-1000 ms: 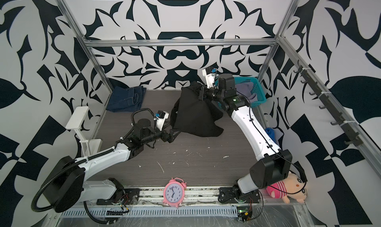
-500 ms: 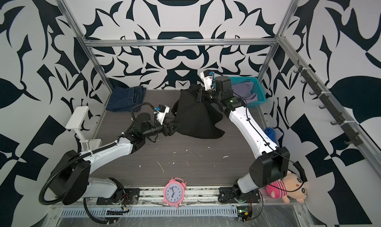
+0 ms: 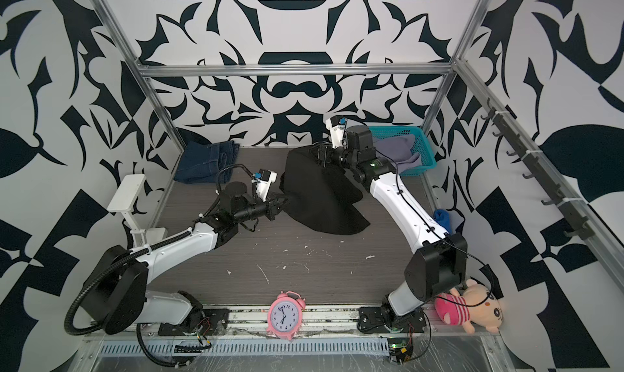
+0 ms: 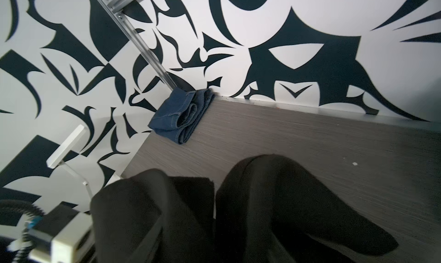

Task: Fold and stack skirts
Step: Flatten out the skirt at the center of the table.

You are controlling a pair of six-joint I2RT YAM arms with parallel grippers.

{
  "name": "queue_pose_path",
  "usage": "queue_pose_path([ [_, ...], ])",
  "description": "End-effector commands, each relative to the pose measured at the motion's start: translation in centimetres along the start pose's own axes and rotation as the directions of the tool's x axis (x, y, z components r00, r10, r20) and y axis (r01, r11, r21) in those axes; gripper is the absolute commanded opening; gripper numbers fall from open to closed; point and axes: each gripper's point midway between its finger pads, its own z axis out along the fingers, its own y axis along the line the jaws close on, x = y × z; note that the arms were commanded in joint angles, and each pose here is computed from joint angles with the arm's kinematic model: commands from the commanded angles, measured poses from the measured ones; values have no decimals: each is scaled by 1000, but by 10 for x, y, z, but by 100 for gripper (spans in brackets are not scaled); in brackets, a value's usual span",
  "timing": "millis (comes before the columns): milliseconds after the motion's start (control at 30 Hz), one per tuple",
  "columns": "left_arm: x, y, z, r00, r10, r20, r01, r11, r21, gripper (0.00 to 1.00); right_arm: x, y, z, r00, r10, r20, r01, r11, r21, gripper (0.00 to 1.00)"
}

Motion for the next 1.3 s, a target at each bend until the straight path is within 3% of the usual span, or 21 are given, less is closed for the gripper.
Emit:
queue_pose_path([
  [0,-33,20,-21,993,-60,105,74,989,-128,0,-5,-15,-5,998,-48,33,44,994,105,65],
  [167,-43,67,-61,953,-226,203,276,924,-265,0,47,-46,-11,998,-62,-18,65,977,202,69],
  [267,-32,92,-77,937,-283,203,339,876,-343,0,97,-66,-7,994,19,-107,7,971,240,70],
  [367,-21,108,-88,922,-327,205,383,839,-385,0,157,-81,-10,972,128,-200,-70,959,274,79],
  [533,-2,125,-102,902,-381,201,431,784,-446,0,230,-55,-32,943,96,-318,-37,982,187,79],
  [600,3,130,-108,896,-397,199,443,764,-469,0,258,-50,-38,917,105,-386,-19,975,222,79],
  [700,10,140,-123,882,-420,215,467,713,-523,0,295,-61,-49,849,256,-463,-99,937,336,78],
  [800,17,143,-136,876,-423,232,477,680,-558,0,310,-75,-63,827,373,-419,-183,885,427,78],
  [900,28,143,-143,870,-437,227,482,660,-576,0,320,-77,-66,781,498,-376,-328,840,432,78],
  [1000,37,141,-147,864,-450,224,489,648,-584,0,332,-73,-66,728,549,-410,-369,819,440,76],
  [1167,45,143,-152,863,-448,234,492,636,-595,0,356,-56,-54,627,618,-474,-488,786,379,65],
  [1267,45,143,-153,864,-446,233,489,635,-597,0,364,-56,-48,602,636,-483,-521,771,366,53],
])
